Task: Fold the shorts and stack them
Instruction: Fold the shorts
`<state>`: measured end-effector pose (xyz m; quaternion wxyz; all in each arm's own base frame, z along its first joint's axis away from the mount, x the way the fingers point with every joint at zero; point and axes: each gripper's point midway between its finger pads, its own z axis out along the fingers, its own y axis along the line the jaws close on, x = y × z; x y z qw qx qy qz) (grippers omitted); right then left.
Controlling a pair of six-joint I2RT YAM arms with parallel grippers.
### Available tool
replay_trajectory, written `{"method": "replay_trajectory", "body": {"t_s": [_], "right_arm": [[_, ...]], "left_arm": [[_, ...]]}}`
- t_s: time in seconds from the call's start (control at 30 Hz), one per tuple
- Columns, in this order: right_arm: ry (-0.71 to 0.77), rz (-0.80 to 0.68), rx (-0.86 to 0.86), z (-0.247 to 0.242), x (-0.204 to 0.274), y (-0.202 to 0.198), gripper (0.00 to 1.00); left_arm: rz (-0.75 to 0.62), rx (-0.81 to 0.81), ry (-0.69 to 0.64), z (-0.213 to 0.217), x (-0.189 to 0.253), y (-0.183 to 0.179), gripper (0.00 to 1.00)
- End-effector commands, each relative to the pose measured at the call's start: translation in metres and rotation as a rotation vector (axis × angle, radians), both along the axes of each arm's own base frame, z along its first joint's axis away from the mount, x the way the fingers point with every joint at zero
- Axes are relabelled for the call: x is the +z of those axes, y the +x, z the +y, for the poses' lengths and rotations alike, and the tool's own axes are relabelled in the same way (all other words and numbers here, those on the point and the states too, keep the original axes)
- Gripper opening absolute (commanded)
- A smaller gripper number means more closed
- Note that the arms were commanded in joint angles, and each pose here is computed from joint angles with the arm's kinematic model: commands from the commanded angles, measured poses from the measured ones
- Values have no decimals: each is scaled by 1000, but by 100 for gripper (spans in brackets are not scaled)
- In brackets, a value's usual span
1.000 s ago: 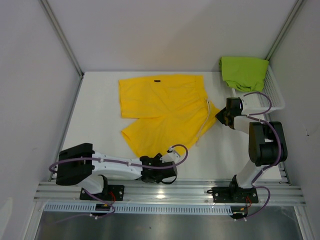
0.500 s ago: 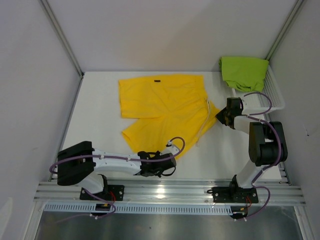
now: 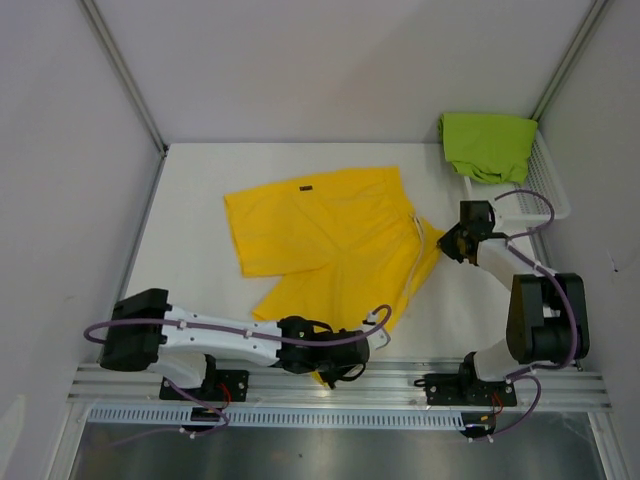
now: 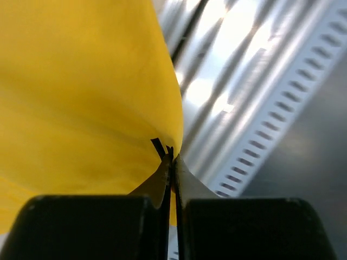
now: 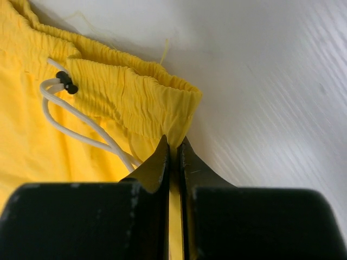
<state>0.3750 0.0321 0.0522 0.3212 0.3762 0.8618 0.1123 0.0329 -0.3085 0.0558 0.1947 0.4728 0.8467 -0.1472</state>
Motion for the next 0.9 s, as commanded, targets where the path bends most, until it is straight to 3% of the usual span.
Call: {"method": "replay_trajectory", "body": {"t_s": [0.0, 0.13, 0.3, 0.43, 0.47, 0.87], "right_arm": [[-55, 66, -23, -16, 12, -39, 0], [-122, 94, -70, -33, 41, -59, 0], [-116, -12, -69, -42, 105, -48, 0], [-117, -24, -57, -40, 138, -29, 0], [-122, 3, -56, -40, 140, -31, 0], [11, -127, -12, -11, 182, 51, 0]], "left_arm": [[88, -97, -106, -18, 51, -32, 0], [129, -72, -211, -25, 89, -29, 0], [248, -15, -418, -24, 146, -13, 0], [252, 46, -460, -11, 171, 10, 0], [230, 84, -490, -10, 188, 27, 0], [91, 342, -511, 43, 214, 162, 0]]}}
